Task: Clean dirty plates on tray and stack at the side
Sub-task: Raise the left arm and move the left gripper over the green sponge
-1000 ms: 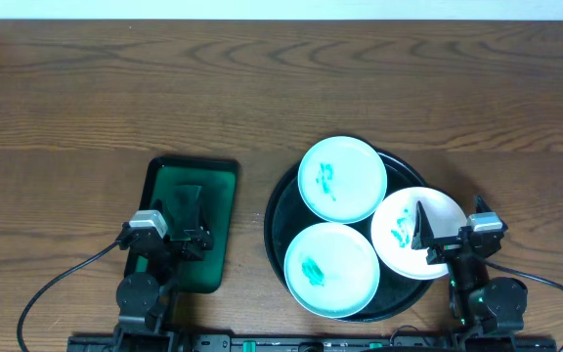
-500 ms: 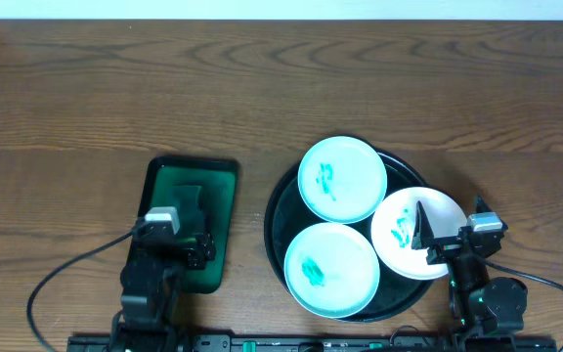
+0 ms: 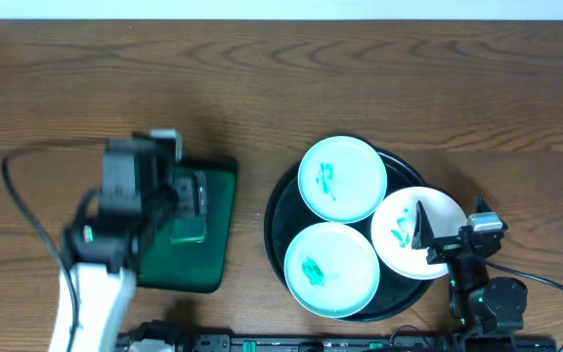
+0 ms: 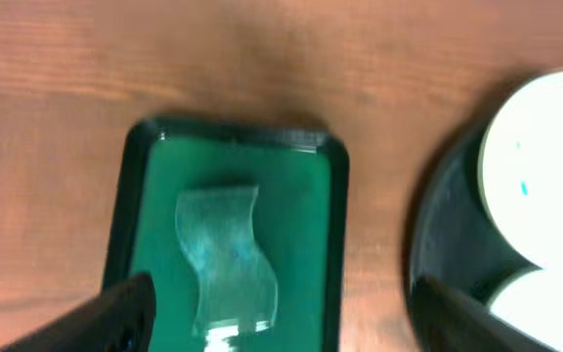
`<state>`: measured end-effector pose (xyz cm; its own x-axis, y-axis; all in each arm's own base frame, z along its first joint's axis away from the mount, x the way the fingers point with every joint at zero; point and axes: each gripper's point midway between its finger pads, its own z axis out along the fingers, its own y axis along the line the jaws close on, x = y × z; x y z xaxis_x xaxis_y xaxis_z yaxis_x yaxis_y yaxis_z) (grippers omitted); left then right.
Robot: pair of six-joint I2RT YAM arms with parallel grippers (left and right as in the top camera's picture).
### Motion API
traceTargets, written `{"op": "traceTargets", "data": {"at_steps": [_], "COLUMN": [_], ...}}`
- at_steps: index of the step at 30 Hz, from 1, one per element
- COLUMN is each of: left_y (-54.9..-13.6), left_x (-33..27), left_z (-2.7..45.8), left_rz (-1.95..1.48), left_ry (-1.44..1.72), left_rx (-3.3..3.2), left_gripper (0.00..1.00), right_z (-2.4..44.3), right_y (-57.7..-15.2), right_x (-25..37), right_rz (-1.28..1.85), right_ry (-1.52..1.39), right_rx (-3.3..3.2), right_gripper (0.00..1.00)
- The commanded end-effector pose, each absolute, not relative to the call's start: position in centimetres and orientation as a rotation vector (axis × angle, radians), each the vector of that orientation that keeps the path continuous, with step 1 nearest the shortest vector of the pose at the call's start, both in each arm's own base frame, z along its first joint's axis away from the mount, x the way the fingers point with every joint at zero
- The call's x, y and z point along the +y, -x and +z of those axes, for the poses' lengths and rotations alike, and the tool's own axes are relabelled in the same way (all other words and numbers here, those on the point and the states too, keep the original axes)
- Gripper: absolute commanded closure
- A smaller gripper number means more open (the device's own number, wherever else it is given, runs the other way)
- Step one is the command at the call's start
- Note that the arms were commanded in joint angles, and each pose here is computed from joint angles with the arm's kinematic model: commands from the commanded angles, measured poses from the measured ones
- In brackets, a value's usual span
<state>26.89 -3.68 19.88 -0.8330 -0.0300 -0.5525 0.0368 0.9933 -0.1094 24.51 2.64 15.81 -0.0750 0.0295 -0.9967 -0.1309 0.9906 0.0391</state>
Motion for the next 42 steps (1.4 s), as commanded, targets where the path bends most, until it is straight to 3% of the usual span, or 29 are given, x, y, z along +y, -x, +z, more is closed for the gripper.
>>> {"op": "traceTargets", "data": {"at_steps": [1, 42], "left_y": [-27.81, -27.92], "left_x": [-4.57, -4.56], "left_z": [22.21, 21.66], "left_rz": [-0.195, -0.196], "left_ry": [-0.026, 0.075], "left_rx": [2.692, 2.827], "left_gripper": [0.17, 0.17], "right_z": [15.70, 15.70], "right_y": [-24.50, -24.50], "right_x": [2.64, 2.64], "right_rz": [0.120, 0.120], "right_ry": [0.090, 0.090], "right_rx": [1.643, 1.643], "right_gripper": [0.01, 0.01]}}
